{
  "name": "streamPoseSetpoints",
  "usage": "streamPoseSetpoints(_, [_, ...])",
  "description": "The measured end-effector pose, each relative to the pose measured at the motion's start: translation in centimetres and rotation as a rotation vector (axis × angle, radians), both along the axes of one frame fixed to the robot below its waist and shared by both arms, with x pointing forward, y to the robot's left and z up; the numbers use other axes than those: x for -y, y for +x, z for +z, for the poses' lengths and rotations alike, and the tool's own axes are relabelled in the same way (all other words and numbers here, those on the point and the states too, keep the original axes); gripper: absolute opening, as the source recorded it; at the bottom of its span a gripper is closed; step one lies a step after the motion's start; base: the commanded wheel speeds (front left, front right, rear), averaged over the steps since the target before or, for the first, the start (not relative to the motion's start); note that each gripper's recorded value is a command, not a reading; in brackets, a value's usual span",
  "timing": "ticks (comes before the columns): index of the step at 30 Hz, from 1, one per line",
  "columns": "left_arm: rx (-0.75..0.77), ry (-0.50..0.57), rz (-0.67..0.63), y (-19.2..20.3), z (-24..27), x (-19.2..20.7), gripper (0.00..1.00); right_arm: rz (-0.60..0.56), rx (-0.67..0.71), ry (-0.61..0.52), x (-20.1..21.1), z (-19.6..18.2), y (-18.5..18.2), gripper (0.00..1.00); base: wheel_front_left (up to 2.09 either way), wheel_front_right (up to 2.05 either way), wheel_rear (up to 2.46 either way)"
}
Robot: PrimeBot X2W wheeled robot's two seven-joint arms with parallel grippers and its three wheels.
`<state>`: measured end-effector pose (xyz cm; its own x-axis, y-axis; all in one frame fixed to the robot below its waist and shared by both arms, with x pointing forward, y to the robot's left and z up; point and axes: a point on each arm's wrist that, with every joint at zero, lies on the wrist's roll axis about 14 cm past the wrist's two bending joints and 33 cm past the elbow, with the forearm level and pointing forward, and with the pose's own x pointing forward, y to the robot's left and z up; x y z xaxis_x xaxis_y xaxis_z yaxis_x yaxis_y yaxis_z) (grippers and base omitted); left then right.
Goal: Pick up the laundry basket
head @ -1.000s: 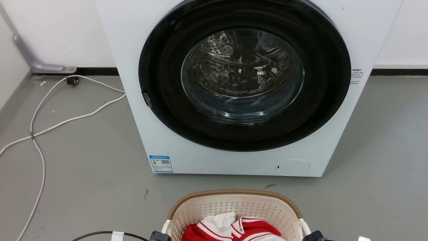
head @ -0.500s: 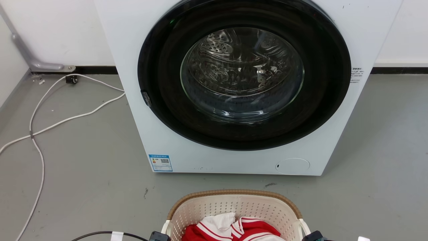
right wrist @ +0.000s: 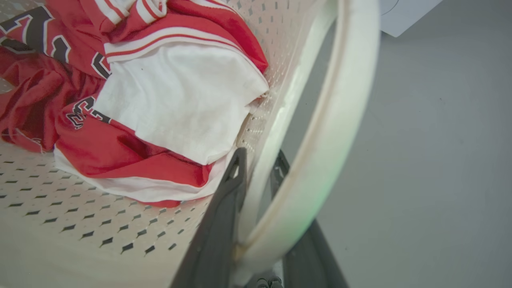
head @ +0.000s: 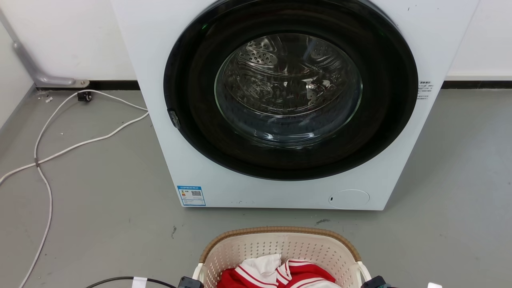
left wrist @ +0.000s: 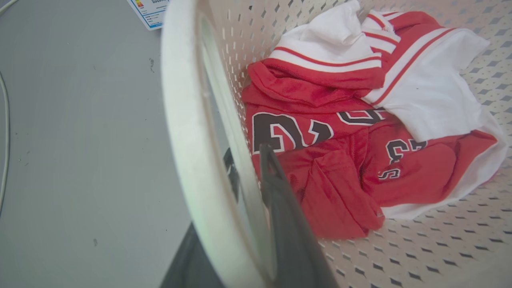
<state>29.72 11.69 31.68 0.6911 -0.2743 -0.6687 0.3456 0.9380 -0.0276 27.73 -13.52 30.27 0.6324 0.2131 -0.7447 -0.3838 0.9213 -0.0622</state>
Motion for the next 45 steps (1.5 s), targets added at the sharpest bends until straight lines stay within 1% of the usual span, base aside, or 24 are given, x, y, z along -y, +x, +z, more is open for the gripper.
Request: streamPoseSetpoints(45, [-0.009, 0.003, -0.002, -0.24, -0.23, -0.07, 0.0, 0.005, -0.008, 0.001, -0.17, -0.13, -0.07, 0.0, 0.0, 0.0, 0.0])
